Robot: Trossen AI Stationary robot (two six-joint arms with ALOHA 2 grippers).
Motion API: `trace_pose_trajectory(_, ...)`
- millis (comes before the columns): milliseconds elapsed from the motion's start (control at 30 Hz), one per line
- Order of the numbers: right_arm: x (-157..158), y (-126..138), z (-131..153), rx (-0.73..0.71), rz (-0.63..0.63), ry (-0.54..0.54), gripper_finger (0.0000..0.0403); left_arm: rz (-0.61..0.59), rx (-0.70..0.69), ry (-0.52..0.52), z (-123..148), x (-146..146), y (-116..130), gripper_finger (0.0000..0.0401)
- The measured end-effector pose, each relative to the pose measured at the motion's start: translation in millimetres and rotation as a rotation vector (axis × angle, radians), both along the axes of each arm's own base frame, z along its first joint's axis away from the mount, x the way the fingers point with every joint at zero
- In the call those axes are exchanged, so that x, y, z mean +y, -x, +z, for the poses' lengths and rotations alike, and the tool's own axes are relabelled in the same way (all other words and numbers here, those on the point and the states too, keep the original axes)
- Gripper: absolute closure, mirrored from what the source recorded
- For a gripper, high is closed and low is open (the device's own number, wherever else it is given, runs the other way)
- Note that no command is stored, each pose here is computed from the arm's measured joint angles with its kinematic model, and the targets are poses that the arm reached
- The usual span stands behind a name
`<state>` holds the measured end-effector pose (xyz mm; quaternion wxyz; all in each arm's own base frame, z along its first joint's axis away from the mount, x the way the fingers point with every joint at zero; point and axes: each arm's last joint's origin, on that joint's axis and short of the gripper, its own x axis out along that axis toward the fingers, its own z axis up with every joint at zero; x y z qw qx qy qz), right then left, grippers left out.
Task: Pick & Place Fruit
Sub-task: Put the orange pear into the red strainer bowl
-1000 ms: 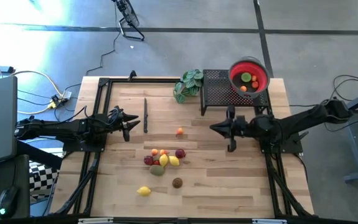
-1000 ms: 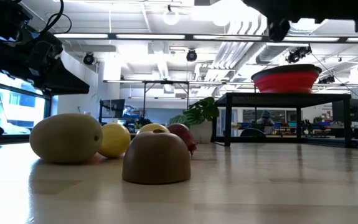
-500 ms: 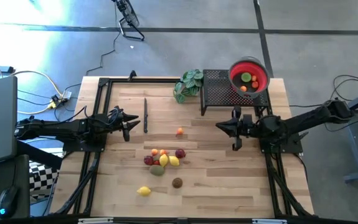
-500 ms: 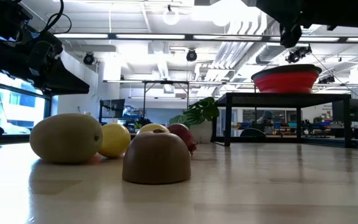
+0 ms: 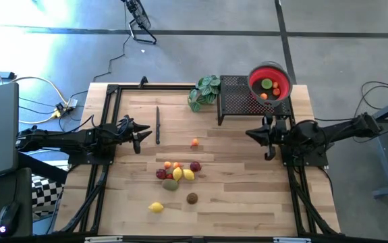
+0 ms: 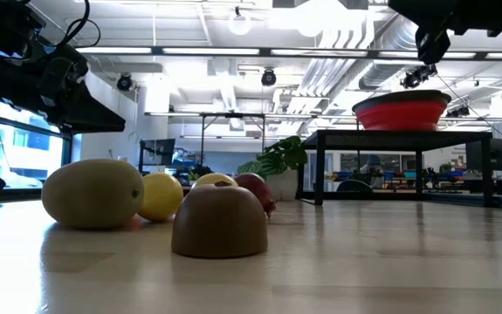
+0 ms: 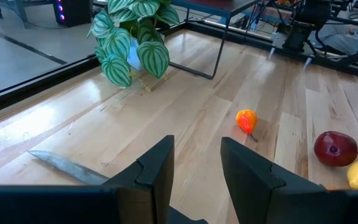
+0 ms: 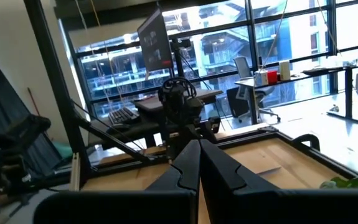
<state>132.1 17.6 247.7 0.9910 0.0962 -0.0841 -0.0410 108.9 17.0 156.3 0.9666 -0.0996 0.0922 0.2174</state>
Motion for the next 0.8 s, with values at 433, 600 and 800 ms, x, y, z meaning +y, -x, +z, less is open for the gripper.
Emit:
trace_pose_trajectory(433, 0.1, -0.6, -3.5, 0.039, -0.004, 0.033, 0.04, 0.0, 0.002, 0.0, 0.0, 0.0, 0.0, 0.0274)
trace_pose_trajectory(600, 0.1, -0.6, -3.5, 0.039, -0.004, 0.033, 0.04, 0.001, 0.002, 0.0, -0.1, 0.0, 0.1, 0.0274)
trace_pose_trajectory(800, 0.1, -0.6, -3.6, 0.039, -0.004, 0.033, 0.04, 0.001, 0.002, 0.0, -0.1, 0.0, 0.1, 0.0274)
